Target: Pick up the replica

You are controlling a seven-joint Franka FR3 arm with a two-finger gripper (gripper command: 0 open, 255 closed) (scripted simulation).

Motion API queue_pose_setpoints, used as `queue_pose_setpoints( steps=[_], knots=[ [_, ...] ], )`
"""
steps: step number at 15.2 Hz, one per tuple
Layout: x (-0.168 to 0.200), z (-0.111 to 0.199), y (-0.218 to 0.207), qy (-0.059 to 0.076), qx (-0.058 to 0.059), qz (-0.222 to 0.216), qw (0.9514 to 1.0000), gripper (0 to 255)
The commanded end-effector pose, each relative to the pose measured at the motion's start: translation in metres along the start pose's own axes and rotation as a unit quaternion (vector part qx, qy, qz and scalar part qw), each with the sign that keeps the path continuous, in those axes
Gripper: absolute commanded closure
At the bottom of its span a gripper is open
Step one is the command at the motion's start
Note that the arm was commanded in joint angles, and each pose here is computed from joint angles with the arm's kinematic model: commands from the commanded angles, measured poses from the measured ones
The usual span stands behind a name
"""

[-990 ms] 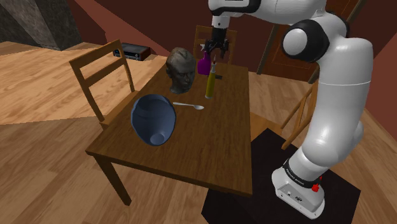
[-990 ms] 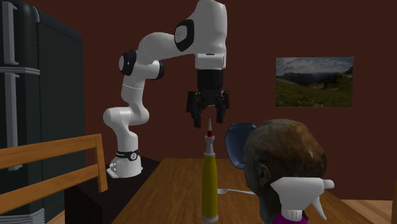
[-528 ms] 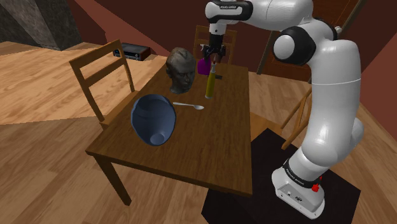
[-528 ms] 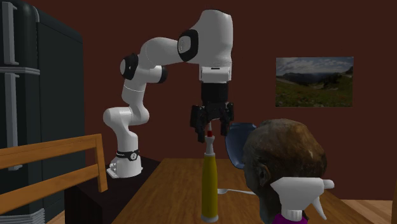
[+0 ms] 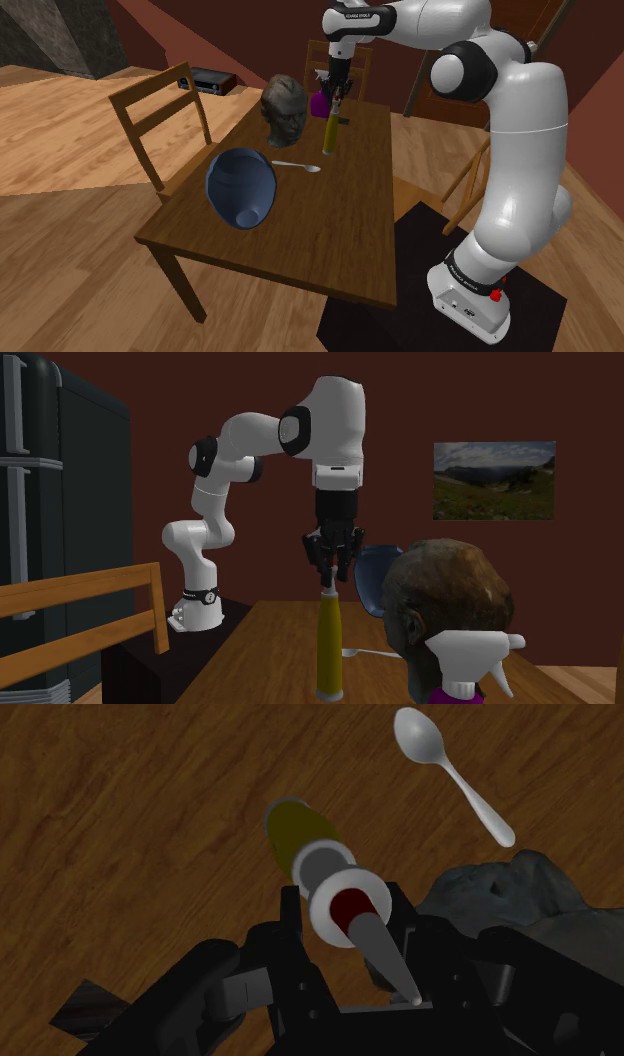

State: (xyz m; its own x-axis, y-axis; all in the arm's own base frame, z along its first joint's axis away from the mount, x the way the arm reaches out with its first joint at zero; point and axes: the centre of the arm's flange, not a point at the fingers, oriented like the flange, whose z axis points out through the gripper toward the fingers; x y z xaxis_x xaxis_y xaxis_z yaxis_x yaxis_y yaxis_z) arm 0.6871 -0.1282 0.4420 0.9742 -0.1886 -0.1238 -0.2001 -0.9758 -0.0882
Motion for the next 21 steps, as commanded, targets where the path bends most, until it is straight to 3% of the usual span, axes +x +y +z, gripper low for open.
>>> queue_pose_setpoints(
  steps=[1, 5, 21],
  knots=[
    [0.0, 0.001, 0.0, -0.001, 0.0, 0.0, 1.0, 255],
    [0.0, 0.0, 0.0, -0.001, 0.0, 0.0, 1.0, 255],
    [-0.01, -0.079, -0.007, -0.001, 0.0, 0.0, 1.0, 255]
  ],
)
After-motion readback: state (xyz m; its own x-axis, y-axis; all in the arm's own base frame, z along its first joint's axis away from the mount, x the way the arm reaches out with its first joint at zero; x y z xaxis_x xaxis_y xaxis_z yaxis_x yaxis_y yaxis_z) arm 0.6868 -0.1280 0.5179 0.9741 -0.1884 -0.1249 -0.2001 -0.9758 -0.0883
